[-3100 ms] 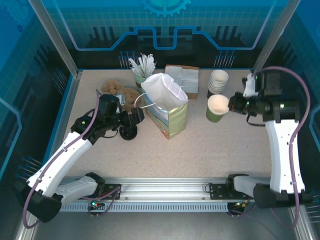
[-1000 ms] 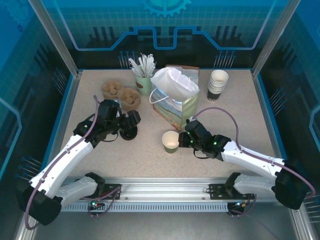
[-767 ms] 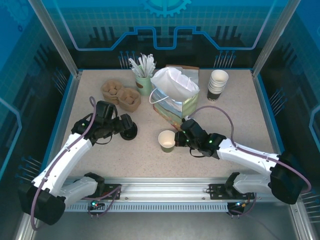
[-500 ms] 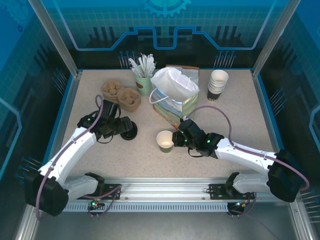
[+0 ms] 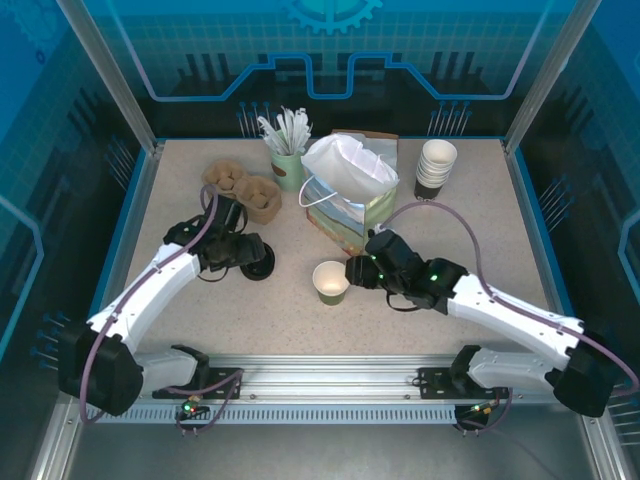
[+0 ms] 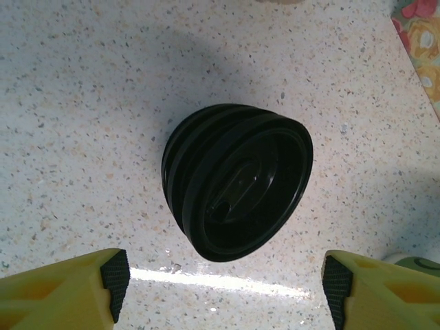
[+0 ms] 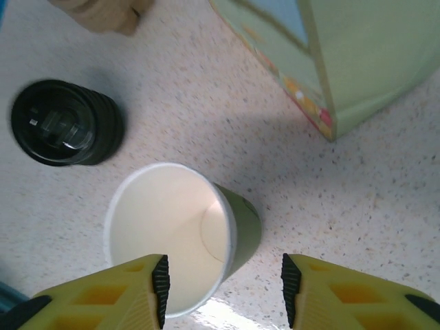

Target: Pack the takeout coffee

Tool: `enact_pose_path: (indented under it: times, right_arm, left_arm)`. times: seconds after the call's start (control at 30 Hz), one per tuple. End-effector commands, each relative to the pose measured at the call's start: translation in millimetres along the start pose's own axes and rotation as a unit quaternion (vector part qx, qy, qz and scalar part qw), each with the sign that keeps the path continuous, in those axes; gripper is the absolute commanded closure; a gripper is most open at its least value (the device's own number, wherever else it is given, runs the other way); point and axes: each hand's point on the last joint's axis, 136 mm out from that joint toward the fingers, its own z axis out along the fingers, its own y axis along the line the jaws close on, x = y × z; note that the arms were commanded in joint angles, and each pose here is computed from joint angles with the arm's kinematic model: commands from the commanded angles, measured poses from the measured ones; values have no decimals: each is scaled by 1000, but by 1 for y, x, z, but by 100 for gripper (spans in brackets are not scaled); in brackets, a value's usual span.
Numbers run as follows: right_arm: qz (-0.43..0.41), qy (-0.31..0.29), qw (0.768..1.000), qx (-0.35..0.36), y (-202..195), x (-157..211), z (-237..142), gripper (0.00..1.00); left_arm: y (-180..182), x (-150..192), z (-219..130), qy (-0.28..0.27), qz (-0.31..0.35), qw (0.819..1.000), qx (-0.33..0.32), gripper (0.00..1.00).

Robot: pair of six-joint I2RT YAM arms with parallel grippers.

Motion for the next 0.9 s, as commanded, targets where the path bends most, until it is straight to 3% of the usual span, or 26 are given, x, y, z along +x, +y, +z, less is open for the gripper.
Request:
enact_pose_path:
  times: [0.0,0.43,0.7,0.87]
  right_arm:
    - [-29,-21,999,-6,4,-17,-29,51]
    - [-67,-57,993,-73,11,-34,-71,47]
    - [-73,-65,993,-72,2,-37,-79,47]
    - [-67,-62,994,-67,-3,-36,-78,47]
  left_arm:
    - [5,-10,-3,-7,19,1000,-22,26]
    - [3,-24,11,8,43,998,-56,40]
    - [3,-21,25,30,50,996,-65,51]
    - [1,-17,32,40,57,995,-71,52]
